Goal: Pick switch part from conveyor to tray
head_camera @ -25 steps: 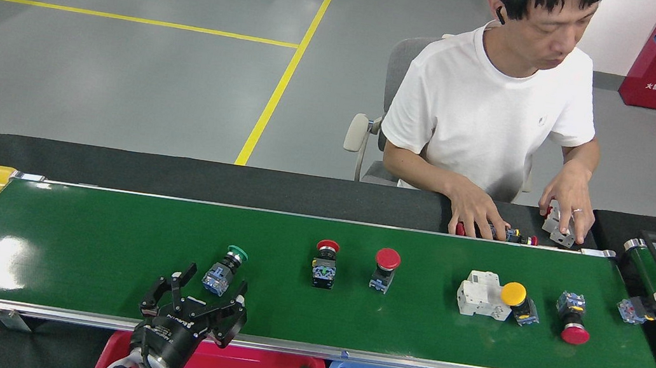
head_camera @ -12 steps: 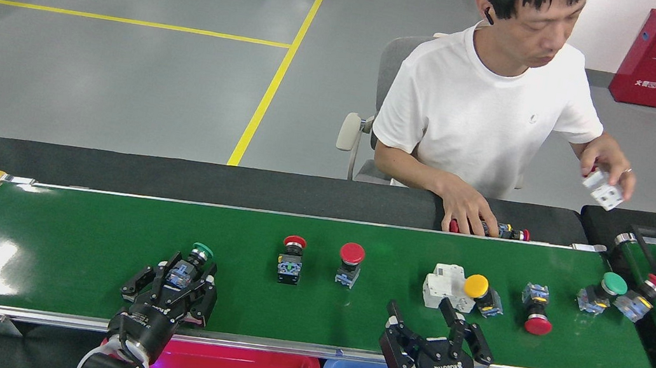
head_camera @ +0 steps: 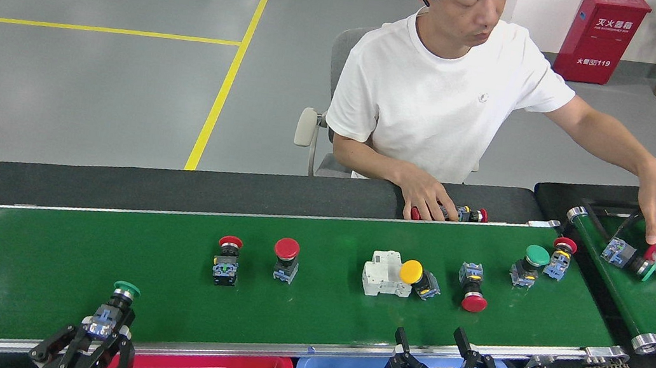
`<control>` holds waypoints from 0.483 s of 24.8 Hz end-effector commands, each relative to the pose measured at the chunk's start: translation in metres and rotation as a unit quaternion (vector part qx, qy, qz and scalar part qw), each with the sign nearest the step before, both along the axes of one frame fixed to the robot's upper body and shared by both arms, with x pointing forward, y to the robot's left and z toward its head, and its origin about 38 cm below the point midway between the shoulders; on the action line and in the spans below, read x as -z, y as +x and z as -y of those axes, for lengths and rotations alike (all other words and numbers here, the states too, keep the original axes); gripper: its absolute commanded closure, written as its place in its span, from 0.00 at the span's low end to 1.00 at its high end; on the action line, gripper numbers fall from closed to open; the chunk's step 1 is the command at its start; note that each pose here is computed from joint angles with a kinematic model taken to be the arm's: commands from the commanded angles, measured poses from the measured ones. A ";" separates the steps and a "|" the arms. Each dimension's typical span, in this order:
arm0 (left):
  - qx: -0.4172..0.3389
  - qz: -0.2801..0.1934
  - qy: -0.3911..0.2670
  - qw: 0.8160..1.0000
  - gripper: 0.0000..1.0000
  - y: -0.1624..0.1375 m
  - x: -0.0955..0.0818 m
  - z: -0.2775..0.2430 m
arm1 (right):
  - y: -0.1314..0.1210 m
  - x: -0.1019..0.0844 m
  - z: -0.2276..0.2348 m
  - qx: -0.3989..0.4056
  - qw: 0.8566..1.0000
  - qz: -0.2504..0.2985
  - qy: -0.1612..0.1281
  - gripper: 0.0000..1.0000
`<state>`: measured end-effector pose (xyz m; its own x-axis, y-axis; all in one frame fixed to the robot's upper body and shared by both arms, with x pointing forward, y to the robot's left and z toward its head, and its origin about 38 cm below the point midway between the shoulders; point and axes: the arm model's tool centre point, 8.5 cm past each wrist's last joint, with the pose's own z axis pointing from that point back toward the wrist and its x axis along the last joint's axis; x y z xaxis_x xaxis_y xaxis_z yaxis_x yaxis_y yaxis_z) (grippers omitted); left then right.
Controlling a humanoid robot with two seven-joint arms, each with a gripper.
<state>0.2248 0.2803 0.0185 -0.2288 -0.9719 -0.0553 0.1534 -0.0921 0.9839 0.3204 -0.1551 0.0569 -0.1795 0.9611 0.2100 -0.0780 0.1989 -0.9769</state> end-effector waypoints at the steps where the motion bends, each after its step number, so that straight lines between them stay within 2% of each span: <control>1: 0.038 -0.004 0.009 0.999 0.95 -0.010 0.001 0.008 | 0.002 -0.008 -0.006 0.004 1.000 0.016 0.003 0.04; 2: 0.055 -0.012 0.031 0.998 0.88 -0.016 0.005 0.008 | 0.002 -0.008 -0.009 0.004 1.000 0.017 0.002 0.04; 3: 0.070 -0.016 0.052 0.996 0.63 -0.018 0.007 0.007 | 0.003 -0.007 -0.011 0.006 1.000 0.015 0.000 0.04; 4: 0.083 -0.019 0.063 0.994 0.31 -0.020 0.009 0.010 | 0.005 -0.006 -0.016 0.006 1.000 0.012 0.000 0.04; 5: 0.088 -0.019 0.063 0.994 0.21 -0.021 0.009 0.012 | 0.009 -0.004 -0.023 0.007 1.000 0.007 0.002 0.04; 6: 0.094 -0.016 0.065 0.993 0.02 -0.018 0.007 0.012 | 0.015 -0.004 -0.030 0.006 1.000 0.000 0.001 0.05; 8: 0.104 -0.014 0.061 0.993 0.00 -0.017 0.006 0.014 | 0.031 0.000 -0.037 0.024 0.999 -0.018 -0.016 0.05; 12: 0.094 -0.012 0.045 0.994 0.00 -0.016 0.005 0.016 | 0.056 0.000 -0.040 0.044 0.998 -0.025 -0.030 0.05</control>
